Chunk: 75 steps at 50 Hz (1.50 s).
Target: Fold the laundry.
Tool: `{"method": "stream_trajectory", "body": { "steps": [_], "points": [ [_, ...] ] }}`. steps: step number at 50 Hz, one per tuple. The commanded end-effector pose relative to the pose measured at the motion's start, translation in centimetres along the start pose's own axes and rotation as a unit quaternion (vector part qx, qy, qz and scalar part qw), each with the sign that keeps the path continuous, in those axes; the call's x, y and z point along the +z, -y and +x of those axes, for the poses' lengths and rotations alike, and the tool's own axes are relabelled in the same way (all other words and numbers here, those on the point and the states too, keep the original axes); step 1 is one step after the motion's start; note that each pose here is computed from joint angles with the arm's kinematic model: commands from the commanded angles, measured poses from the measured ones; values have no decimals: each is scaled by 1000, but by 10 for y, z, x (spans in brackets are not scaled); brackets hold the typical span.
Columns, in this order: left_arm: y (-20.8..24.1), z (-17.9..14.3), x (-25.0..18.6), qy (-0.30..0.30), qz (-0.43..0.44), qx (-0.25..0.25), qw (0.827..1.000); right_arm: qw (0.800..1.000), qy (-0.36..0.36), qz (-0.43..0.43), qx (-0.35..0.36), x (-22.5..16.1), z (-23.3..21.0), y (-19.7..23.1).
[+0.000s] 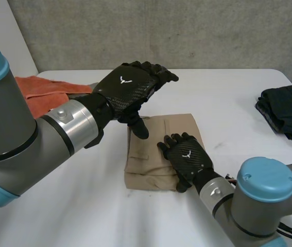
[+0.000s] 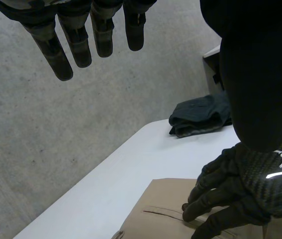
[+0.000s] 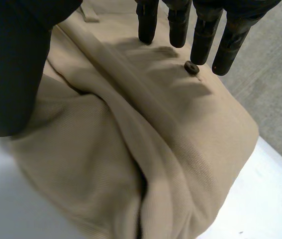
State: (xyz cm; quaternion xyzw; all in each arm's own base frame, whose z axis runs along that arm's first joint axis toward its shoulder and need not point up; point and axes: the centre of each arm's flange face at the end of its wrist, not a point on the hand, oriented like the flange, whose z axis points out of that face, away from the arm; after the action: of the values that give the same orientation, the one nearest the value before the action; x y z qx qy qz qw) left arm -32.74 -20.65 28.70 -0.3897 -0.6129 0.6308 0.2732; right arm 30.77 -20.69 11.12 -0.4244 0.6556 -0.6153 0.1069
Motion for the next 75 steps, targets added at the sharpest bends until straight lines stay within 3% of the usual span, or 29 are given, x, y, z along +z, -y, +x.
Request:
{"method": "stream_trajectory", "body": {
  "steps": [1,13,28,37,44,50,59,67,75],
  "points": [
    [-1,-1,1,2,0,0,1000,997,-59,26,-32,25,13,0],
    [-2,0,1,2,-2,0,1000,995,-85,42,-31,56,25,2],
    [0,-6,0,10,1,1,1000,989,-112,86,-41,66,60,48],
    [0,-14,1,21,3,2,1000,965,-188,165,-77,76,168,86],
    [1,-14,0,22,4,3,1000,933,-255,218,-127,70,274,103],
    [3,-14,-1,22,6,4,1000,922,-295,212,-135,63,345,73],
    [4,-15,0,23,8,4,1000,920,-313,199,-123,53,421,-23],
    [1,-15,0,23,8,4,1000,942,-282,152,-103,37,429,-131],
    [2,-12,-1,20,9,4,1000,956,-258,111,-88,-7,437,-176]
  ]
}}
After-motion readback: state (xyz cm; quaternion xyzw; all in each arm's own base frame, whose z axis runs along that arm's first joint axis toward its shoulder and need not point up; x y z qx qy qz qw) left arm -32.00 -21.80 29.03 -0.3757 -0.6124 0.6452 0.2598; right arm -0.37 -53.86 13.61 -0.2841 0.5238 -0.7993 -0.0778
